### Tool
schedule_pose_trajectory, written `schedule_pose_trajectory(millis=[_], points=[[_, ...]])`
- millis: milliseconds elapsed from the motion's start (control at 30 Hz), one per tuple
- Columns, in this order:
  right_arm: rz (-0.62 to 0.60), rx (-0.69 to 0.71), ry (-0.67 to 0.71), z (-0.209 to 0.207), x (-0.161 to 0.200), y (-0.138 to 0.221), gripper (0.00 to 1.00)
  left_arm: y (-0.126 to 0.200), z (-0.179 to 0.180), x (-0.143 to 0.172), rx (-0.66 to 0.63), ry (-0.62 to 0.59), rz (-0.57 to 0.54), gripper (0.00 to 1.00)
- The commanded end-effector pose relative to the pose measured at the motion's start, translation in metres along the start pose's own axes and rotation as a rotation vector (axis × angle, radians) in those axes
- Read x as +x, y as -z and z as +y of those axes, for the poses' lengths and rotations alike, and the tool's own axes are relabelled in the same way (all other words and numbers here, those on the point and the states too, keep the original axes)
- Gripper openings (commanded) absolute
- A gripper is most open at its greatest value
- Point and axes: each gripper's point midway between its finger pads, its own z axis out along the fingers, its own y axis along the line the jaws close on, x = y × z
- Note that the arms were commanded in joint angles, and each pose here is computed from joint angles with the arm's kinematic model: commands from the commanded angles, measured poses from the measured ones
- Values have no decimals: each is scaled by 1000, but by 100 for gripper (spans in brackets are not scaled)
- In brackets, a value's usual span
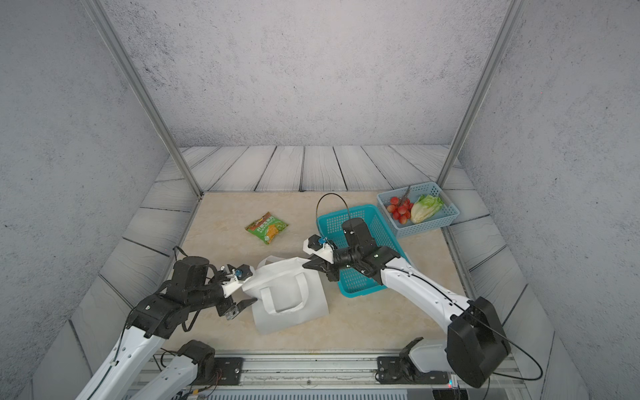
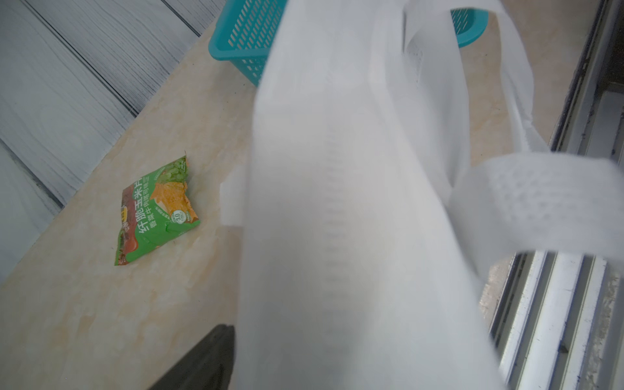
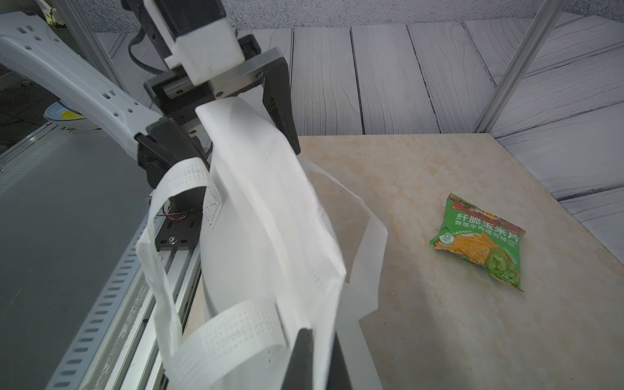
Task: Place the ice pack in the delivery bag
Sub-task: Seal the delivery bag at the center of the board.
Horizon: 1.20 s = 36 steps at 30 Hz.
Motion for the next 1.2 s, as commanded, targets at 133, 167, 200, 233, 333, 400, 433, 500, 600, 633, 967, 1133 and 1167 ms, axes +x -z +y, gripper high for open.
schedule_pose_trajectory(millis=[133,167,200,233,333,400,433,500,600,633,967,1133,1167], points=[[15,-9,-30,6,7,2,0,14,4,-35,57,129,-262,93],[14,-8,-32,6,7,2,0,19,-1,-38,80,139,-279,97],[13,-6,-36,5,7,3,0,24,-6,-40,100,152,-292,100],[12,-4,-38,4,7,3,0,26,-10,-39,119,162,-290,100],[8,-2,-42,2,7,4,0,24,-21,-33,167,186,-288,100],[5,-5,-45,2,6,4,0,17,-22,-28,179,198,-288,100],[4,-6,-46,2,6,4,0,13,-20,-25,169,201,-284,100],[2,-10,-48,2,6,4,0,8,-13,-19,128,199,-268,97],[-1,-9,-47,3,6,5,0,3,-6,-15,103,188,-256,91],[-2,-9,-50,4,6,5,0,1,-4,-14,99,186,-254,88],[-9,-3,-49,4,9,5,0,-1,-3,-21,131,165,-290,24],[0,19,-41,4,8,11,0,7,-7,-26,154,147,-320,11],[-1,23,-39,4,7,13,0,8,-10,-27,172,139,-329,11]])
